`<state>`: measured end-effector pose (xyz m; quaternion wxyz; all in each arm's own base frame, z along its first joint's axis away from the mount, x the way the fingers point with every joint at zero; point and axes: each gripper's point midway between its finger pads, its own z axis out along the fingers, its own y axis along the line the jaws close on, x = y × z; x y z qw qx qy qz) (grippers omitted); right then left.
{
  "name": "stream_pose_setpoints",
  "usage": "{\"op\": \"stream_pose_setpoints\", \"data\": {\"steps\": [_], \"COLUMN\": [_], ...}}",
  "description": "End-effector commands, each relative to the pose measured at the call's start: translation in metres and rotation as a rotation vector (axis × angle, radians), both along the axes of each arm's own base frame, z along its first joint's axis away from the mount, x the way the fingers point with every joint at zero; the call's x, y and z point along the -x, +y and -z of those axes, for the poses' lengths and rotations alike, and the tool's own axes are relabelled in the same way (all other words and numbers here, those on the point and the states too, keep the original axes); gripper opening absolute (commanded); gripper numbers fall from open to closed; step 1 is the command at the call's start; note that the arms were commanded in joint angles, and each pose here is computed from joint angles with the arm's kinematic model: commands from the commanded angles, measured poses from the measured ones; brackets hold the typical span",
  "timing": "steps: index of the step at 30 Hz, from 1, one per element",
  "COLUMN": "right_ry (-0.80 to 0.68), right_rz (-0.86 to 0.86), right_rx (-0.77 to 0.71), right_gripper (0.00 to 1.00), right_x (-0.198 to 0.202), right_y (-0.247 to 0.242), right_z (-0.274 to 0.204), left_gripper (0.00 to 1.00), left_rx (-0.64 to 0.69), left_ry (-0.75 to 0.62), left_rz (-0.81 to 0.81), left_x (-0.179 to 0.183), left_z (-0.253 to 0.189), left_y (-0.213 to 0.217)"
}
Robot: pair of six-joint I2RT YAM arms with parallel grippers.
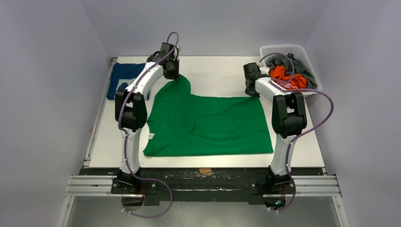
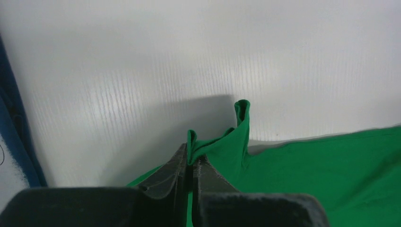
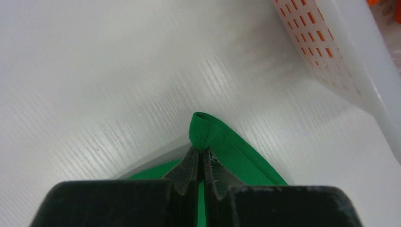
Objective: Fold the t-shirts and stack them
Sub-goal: Grab the side of the flattened tshirt furthest away from the robot with both arms, then fold the other side of the tshirt into a rectangle
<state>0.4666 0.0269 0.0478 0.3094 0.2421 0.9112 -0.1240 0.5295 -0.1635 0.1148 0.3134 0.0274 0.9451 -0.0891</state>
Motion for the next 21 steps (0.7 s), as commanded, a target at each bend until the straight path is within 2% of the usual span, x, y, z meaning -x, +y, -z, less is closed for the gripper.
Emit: {"op": "stream_pose_setpoints", "data": {"steps": [1, 9, 15, 21], "right_ry": [-0.092, -0.122, -0.113, -0.124], "right_rz": [-0.023, -0.107, -0.143, -0.141], "right_rx": [0.029, -0.083, -0.144, -0.146], "right_gripper": [0.0, 0.0, 0.0, 0.0], "right_x": [-0.016, 0.018, 0.054, 0.091], "right_y": [-0.004, 0.016, 0.023, 0.016], "right_z": [-0.03, -0.039, -0.042, -0.051], "left_gripper": [0.0, 0.0, 0.0, 0.0], "left_rx": [0.009, 0.079, 0.107, 0.072], "left_ry": [-0.044, -0.083, -0.106, -0.123], "left_rz": [0.018, 0.119, 0.123, 0.088], "left_x": [-0.008, 0.035, 0.077, 0.121], "left_z": [-0.012, -0.019, -0.022, -0.02], "left_y": [0.0, -0.019, -0.021, -0.009]}}
